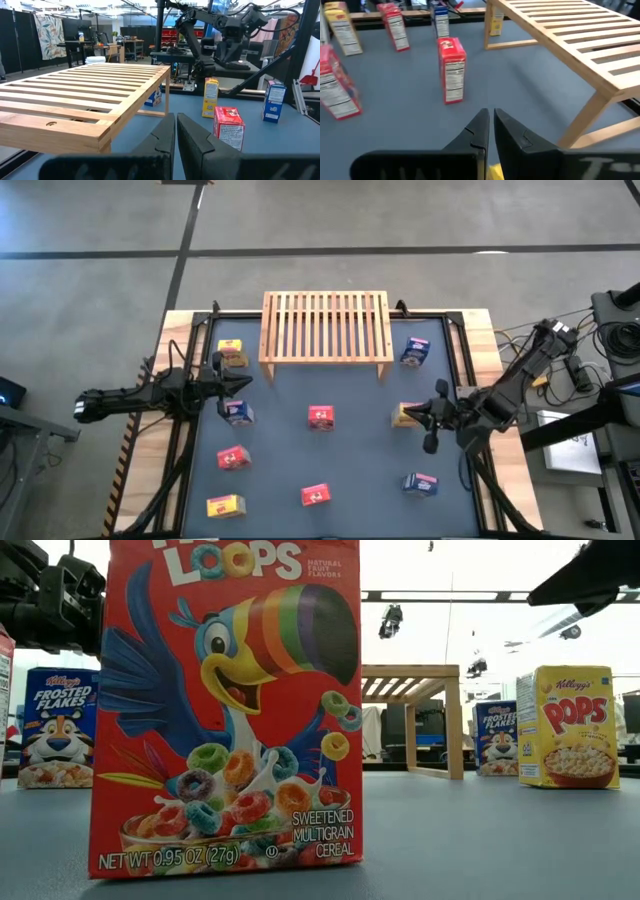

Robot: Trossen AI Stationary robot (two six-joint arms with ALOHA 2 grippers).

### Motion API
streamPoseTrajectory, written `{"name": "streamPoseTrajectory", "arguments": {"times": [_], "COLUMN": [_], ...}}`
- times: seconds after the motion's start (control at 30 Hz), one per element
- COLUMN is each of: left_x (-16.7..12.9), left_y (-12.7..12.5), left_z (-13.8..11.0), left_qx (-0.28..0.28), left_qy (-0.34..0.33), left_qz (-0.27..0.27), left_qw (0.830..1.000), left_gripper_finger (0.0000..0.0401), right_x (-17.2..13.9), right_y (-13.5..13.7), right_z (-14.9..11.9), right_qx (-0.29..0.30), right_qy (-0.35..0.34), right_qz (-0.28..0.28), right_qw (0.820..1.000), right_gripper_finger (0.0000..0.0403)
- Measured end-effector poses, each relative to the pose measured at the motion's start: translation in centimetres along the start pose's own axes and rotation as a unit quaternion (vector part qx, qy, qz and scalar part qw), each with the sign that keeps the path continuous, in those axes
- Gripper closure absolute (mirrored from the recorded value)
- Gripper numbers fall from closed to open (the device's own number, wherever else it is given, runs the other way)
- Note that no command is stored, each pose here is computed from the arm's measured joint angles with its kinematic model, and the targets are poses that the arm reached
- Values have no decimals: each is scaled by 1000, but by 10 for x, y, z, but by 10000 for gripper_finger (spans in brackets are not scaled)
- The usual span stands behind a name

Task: Stack cereal on shelf
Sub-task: Put the right yellow cereal box on the shelf

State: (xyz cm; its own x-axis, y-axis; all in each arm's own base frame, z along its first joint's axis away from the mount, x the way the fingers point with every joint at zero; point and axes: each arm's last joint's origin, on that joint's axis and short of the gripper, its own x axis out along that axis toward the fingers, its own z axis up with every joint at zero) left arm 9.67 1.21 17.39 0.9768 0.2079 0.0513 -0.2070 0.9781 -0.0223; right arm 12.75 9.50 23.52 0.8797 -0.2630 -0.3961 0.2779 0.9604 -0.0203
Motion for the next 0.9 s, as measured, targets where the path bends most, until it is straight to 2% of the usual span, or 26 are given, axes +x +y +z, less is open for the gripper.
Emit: {"name": "streamPoseTrajectory", "arguments": {"times": [0.43,0.9], "left_x": [0,0], "left_y": [0,0], "left_z": [0,0], "left_qx": [0,0], "left_qy": [0,0], "left_qz": [0,0], "left_qw": [1000,1000], "left_gripper_finger": [400,400], "right_x": [-2,-7], "right_y": [2,1], "right_z": [-4,-7], "right_qx": [-27,-54], "right_qy": [2,32], "right_qz": [11,53], "right_qw": [1000,997], "right_gripper_finger": [385,378]}}
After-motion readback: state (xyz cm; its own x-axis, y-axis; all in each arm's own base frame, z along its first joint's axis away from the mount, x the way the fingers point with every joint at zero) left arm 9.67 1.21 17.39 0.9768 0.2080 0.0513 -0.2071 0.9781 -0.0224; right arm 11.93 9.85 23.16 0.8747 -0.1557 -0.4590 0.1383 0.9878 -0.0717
